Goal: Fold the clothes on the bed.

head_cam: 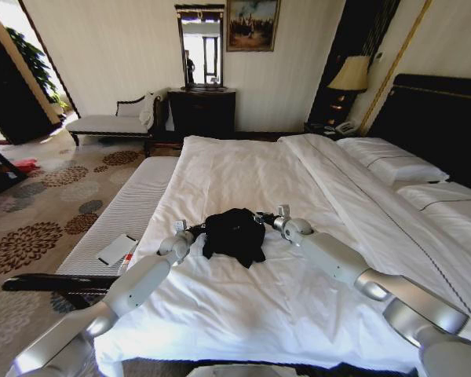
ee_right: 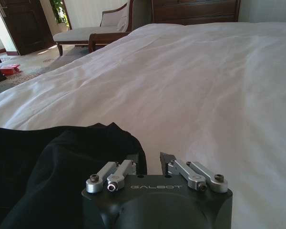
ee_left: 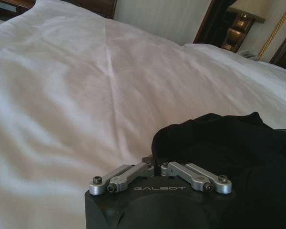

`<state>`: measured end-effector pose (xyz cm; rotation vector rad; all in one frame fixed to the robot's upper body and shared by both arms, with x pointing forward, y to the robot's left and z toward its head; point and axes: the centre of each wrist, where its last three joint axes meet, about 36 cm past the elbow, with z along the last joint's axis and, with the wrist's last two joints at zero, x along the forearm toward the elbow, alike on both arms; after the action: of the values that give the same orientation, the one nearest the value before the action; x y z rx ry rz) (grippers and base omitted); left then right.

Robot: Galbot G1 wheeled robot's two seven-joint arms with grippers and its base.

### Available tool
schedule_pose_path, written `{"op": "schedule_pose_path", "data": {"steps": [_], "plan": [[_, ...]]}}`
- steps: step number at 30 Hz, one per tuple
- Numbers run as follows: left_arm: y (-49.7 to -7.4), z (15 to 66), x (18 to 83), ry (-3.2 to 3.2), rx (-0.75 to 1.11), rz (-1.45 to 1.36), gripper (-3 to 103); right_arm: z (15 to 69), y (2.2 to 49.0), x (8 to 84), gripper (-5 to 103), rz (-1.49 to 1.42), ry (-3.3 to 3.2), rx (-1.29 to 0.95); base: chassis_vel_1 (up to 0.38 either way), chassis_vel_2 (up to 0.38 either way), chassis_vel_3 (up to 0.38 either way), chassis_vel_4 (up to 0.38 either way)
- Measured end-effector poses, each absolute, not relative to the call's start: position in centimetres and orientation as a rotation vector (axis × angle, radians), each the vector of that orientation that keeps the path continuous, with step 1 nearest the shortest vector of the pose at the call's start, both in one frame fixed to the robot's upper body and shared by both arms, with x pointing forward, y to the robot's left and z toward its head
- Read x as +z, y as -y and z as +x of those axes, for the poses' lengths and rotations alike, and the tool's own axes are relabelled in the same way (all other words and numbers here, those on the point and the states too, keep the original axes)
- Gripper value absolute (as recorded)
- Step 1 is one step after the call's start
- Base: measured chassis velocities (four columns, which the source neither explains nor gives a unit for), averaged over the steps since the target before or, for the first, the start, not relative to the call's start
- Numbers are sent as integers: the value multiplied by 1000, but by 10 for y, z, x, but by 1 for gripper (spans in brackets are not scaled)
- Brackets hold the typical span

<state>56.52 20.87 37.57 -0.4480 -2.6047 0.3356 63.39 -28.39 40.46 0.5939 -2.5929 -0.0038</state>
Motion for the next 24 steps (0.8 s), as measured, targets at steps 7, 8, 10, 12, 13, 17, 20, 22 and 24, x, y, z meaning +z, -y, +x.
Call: {"op": "schedule_pose_path", "data": {"steps": [7, 8, 10, 12, 13, 17, 20, 22, 24], "plan": [[-204, 563, 374, 2613, 320, -455, 1, 633, 279, 408, 2, 581, 2599, 5, 0, 0, 0, 0], [-203, 563, 375, 2614, 321, -455, 1, 632, 278, 408, 1, 588, 2599, 5, 0, 0, 0, 0], [-204, 563, 375, 2615, 322, -452, 1, 630, 277, 408, 1, 591, 2598, 5, 0, 0, 0, 0], [-205, 563, 376, 2618, 325, -447, 1, 627, 275, 406, 0, 598, 2595, 5, 0, 0, 0, 0], [-206, 563, 376, 2618, 326, -445, 1, 626, 275, 406, 0, 600, 2594, 5, 0, 0, 0, 0], [-207, 562, 375, 2618, 328, -441, 1, 619, 275, 404, 0, 610, 2591, 2, 0, 0, 0, 0], [-207, 561, 376, 2622, 323, -437, 1, 614, 276, 405, 0, 614, 2600, -11, 0, 0, 0, 0], [-206, 560, 378, 2627, 323, -437, 1, 612, 276, 408, 0, 615, 2608, -18, 0, 0, 0, 0], [-206, 560, 382, 2634, 324, -442, 1, 610, 277, 412, 0, 614, 2619, -28, 0, 0, 0, 0]]}}
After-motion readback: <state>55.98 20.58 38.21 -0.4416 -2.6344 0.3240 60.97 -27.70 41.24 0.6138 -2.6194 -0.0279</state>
